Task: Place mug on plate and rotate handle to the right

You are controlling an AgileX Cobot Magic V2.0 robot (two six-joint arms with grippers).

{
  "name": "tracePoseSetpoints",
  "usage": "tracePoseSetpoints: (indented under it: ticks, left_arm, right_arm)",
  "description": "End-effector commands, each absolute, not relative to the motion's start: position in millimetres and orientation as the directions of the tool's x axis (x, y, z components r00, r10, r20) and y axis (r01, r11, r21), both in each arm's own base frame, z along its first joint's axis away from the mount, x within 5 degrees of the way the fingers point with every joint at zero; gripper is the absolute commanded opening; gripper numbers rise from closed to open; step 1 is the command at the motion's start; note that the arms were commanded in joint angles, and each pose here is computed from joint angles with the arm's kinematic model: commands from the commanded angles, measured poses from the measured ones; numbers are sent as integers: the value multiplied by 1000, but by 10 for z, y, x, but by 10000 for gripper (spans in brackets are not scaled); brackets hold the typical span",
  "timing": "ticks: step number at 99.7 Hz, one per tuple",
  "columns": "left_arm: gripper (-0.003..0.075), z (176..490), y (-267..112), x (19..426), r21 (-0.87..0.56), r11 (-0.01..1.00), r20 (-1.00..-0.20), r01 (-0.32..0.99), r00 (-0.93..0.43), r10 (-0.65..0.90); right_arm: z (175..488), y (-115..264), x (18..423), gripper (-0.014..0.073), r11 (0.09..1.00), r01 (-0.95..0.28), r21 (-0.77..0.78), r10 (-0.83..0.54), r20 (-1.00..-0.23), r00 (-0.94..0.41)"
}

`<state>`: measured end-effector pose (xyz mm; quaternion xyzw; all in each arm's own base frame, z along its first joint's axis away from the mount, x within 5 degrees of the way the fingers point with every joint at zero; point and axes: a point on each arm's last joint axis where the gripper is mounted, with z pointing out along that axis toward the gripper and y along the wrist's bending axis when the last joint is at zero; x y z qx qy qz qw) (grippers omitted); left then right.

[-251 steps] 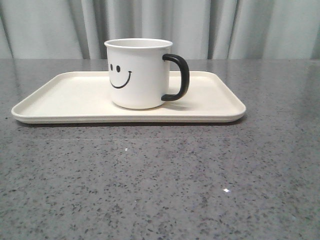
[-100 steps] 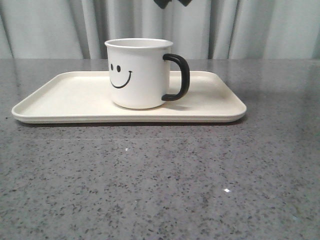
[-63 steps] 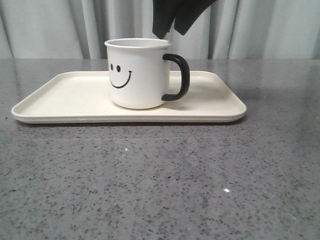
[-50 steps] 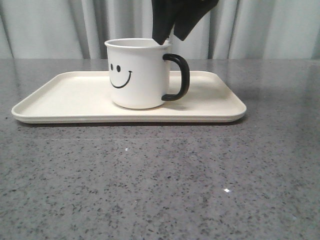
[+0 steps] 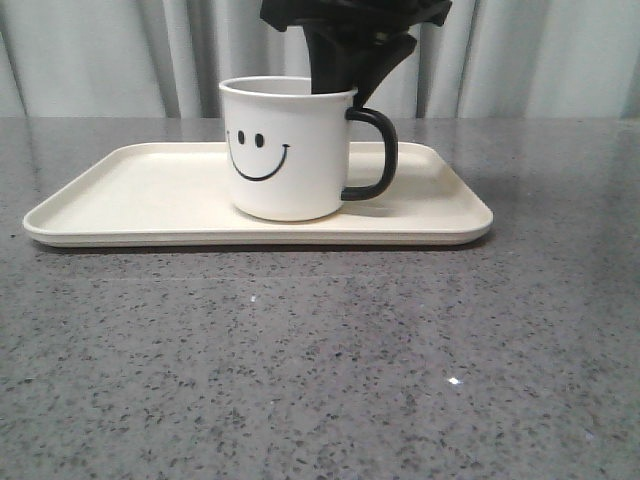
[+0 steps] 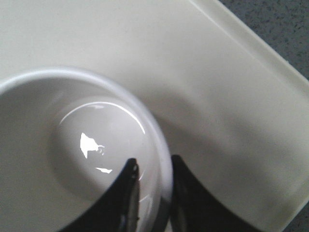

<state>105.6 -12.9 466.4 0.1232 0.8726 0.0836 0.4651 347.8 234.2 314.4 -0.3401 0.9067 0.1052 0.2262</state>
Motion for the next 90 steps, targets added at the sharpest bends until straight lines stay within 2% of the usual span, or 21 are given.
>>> tracePoseSetpoints:
  ticks: [1, 5, 29, 55, 68, 76, 90]
  left_arm:
    - [-20, 4740, -101, 1037, 258, 960, -819, 113, -502, 279]
    - [-20, 4740, -101, 1037, 258, 960, -819, 113, -502, 279]
    - [-20, 4739, -103, 1036, 257, 960, -819, 115, -502, 279]
    - [-20, 4732, -121, 1033, 240, 962, -819, 129, -505, 272]
    - [-20, 4732, -122, 1032, 239, 962, -819, 130, -506, 272]
    - [-20, 4732, -122, 1032, 239, 962, -819, 130, -506, 272]
    - [-20, 4731, -123, 1032, 237, 962, -819, 132, -506, 271]
  right_arm:
    - [3461, 2311, 3439, -65, 742, -670, 16, -535, -587, -607]
    - [3462, 2312, 3440, -126, 742, -670, 16, -534, -589, -606]
    - [3576, 2311, 3445, -120, 742, -670, 10, -523, -617, -588]
    - [4270, 2275, 3381, -120, 678, -728, -105, -550, -730, -407]
    - [4493, 2247, 3330, -120, 644, -747, -163, -571, -752, -328]
    - [4541, 2239, 3314, -119, 616, -762, -201, -597, -750, -286]
    - [4447, 2250, 3303, -118, 555, -804, -212, -666, -693, -277]
